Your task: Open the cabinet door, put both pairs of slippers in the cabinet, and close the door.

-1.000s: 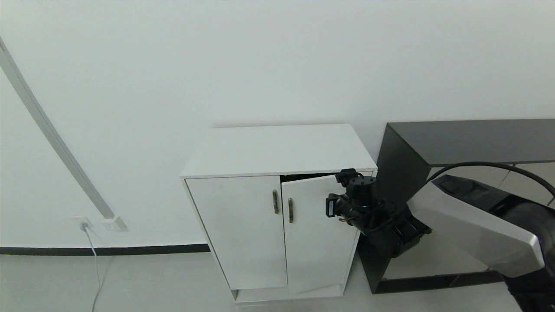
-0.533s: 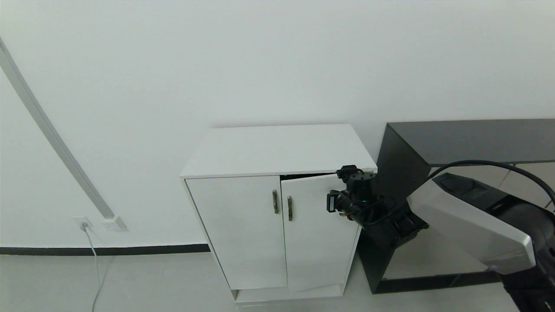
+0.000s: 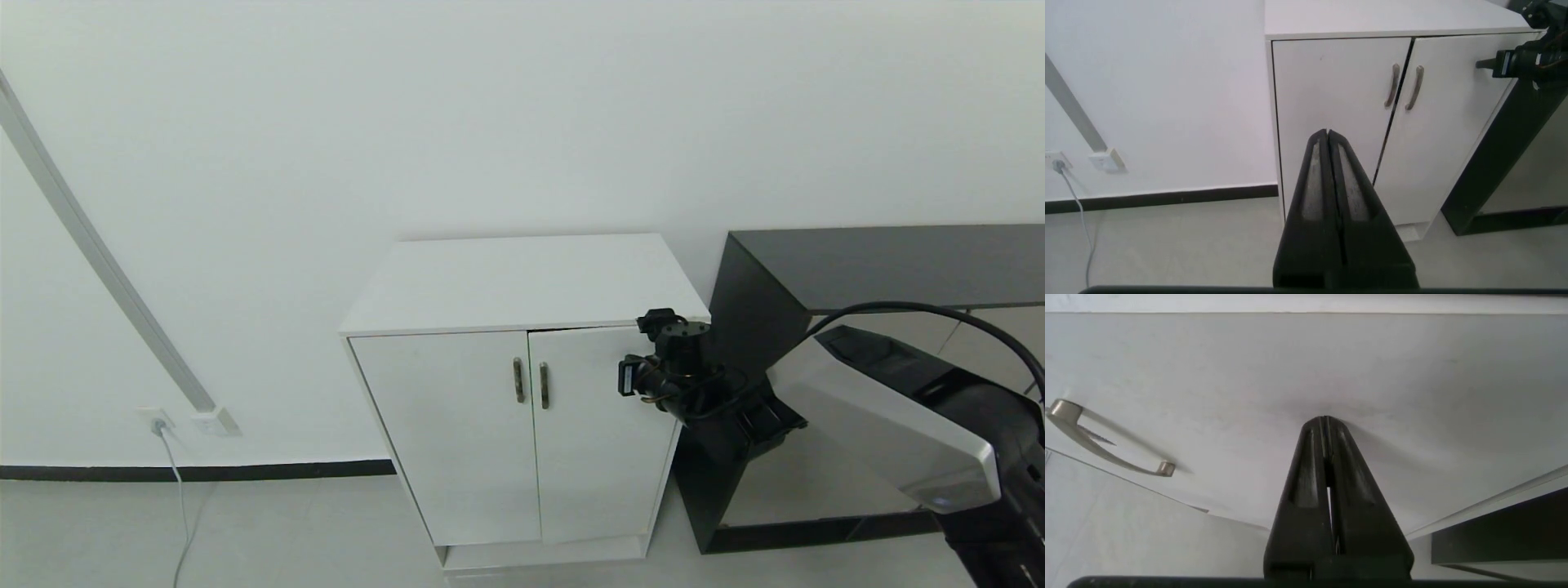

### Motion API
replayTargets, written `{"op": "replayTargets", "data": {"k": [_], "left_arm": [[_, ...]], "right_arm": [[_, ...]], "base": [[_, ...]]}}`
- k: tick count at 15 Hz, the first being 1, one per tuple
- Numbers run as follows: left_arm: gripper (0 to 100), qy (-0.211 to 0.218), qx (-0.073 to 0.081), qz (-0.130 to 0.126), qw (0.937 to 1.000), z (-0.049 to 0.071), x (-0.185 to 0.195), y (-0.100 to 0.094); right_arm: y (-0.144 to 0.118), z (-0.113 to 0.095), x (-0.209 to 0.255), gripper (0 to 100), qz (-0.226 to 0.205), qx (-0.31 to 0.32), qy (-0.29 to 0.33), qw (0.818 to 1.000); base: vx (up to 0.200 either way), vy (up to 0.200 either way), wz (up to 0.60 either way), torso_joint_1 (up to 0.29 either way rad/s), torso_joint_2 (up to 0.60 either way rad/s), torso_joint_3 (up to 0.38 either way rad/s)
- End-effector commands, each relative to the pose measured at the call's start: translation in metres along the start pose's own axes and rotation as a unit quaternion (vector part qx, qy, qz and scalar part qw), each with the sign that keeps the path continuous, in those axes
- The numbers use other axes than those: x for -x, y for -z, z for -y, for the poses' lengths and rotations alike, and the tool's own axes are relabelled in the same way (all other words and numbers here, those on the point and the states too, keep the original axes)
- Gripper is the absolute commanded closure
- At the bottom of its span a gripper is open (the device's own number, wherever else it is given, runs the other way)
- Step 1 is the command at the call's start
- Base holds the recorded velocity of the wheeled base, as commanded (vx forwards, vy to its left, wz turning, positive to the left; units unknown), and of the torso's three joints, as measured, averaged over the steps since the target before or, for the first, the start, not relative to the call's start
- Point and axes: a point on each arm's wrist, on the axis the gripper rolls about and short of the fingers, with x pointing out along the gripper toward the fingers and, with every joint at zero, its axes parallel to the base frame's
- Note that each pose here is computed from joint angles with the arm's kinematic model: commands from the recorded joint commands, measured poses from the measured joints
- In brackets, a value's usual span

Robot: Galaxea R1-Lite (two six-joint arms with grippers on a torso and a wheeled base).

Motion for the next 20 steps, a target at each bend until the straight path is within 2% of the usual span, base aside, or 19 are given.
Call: {"op": "replayTargets", "data": {"k": [1,20], "left_arm": [[100,0.000,0.000,0.000,1.0000,0.0000,0.0000,0.0000],[100,0.000,0.000,0.000,1.0000,0.0000,0.0000,0.0000]], "right_arm": [[-0.0011,0.0002,-0.0007,100,0.002,-0.001,0.000,1.000],[-0.0044,0.0022,-0.0038,100,0.009,0.000,0.002,1.000]], "base": [[0.000,0.000,0.00,0.000,0.00,0.000],[0.000,0.000,0.00,0.000,0.00,0.000]]}}
